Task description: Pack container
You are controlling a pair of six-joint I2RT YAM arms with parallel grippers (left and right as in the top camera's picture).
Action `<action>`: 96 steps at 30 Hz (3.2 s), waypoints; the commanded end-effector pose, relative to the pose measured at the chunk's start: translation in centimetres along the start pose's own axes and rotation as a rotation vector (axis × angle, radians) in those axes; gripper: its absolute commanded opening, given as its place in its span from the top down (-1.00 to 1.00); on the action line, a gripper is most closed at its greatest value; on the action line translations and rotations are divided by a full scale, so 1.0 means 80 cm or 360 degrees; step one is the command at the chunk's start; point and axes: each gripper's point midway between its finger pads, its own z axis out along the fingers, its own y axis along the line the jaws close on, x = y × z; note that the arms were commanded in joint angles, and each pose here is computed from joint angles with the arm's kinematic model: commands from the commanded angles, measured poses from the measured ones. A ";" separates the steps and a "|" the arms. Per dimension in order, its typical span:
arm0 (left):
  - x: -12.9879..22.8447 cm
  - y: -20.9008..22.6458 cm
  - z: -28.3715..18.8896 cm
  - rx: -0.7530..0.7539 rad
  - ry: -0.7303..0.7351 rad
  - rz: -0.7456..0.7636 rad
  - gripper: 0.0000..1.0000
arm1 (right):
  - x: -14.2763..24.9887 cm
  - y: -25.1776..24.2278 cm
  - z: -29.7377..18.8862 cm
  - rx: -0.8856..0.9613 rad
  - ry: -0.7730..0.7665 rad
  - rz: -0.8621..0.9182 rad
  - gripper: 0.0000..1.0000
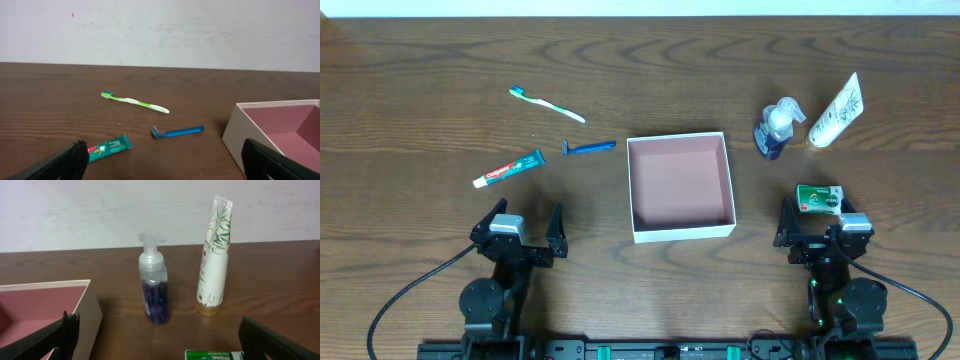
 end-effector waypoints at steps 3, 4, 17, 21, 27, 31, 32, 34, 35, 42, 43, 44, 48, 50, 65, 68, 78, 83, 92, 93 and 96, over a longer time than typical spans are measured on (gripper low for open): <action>0.021 0.001 0.002 0.0006 0.0082 0.0007 -0.96 | 0.001 -0.003 0.000 0.0012 -0.0005 -0.0021 -0.99; 0.021 0.001 0.002 0.0006 0.0082 0.0007 -0.96 | 0.001 -0.003 0.000 0.0013 -0.0004 -0.0021 -0.99; 0.021 0.001 0.002 0.0006 0.0082 0.0007 -0.96 | 0.001 -0.003 0.000 0.0013 -0.0005 -0.0021 -0.98; 0.021 0.001 0.002 0.0006 0.0082 0.0007 -0.96 | 0.001 -0.003 0.000 0.0013 -0.0004 -0.0021 -0.99; 0.021 0.001 0.002 0.0006 0.0082 0.0007 -0.96 | 0.001 -0.003 0.000 0.0013 -0.0004 -0.0021 -0.99; 0.021 0.001 0.002 0.0006 0.0082 0.0007 -0.96 | 0.001 -0.002 0.000 0.0007 -0.0004 -0.0020 -0.99; 0.021 0.001 0.002 0.0006 0.0082 0.0007 -0.96 | 0.001 -0.002 0.000 0.0007 -0.0004 -0.0020 -0.98; 0.021 0.001 0.002 0.0006 0.0082 0.0007 -0.96 | -0.001 -0.001 0.000 0.0005 -0.0017 -0.0020 -0.98; 0.021 0.001 0.002 0.0006 0.0082 0.0007 -0.96 | -0.004 -0.001 0.000 0.0005 -0.0030 -0.0022 -0.99; 0.021 0.001 0.002 0.0006 0.0082 0.0007 -0.96 | -0.028 0.022 -0.003 -0.0164 -0.0145 -0.0033 -0.99; 0.021 0.001 0.002 0.0006 0.0082 0.0007 -0.96 | -0.036 0.030 -0.005 -0.0219 -0.0178 -0.0059 -0.99; 0.021 0.001 0.002 0.0006 0.0082 0.0007 -0.96 | -0.044 0.033 -0.007 -0.0234 -0.0199 -0.0071 -0.99; 0.021 0.001 0.002 0.0006 0.0082 0.0007 -0.96 | -0.091 0.039 -0.019 -0.0233 -0.0216 -0.0154 -0.99; 0.021 0.001 0.002 0.0006 0.0082 0.0007 -0.96 | -0.118 0.042 -0.020 -0.0228 -0.0183 -0.0206 -0.99; 0.021 0.001 0.002 0.0006 0.0082 0.0007 -0.96 | -0.238 0.061 0.120 -0.0289 0.0745 -0.0348 -0.98; 0.021 0.001 0.002 0.0006 0.0082 0.0007 -0.96 | -0.221 0.049 0.155 -0.0224 0.0896 -0.0356 -0.98; 0.021 0.001 0.002 0.0006 0.0082 0.0007 -0.96 | -0.175 -0.039 0.201 0.0115 0.1073 -0.0236 -0.99; 0.021 0.001 0.002 0.0006 0.0082 0.0007 -0.96 | -0.181 -0.084 0.196 0.0219 0.1052 -0.0175 -0.96; 0.021 0.001 0.002 0.0006 0.0082 0.0007 -0.96 | -0.135 -0.114 0.220 0.0128 0.1159 0.0001 -0.81; 0.021 0.001 0.002 0.0006 0.0082 0.0007 -0.96 | -0.127 -0.115 0.224 0.0113 0.1176 0.0017 -0.79; 0.021 0.001 0.002 0.0006 0.0082 0.0007 -0.96 | -0.103 -0.118 0.237 0.0081 0.1231 0.0051 -0.73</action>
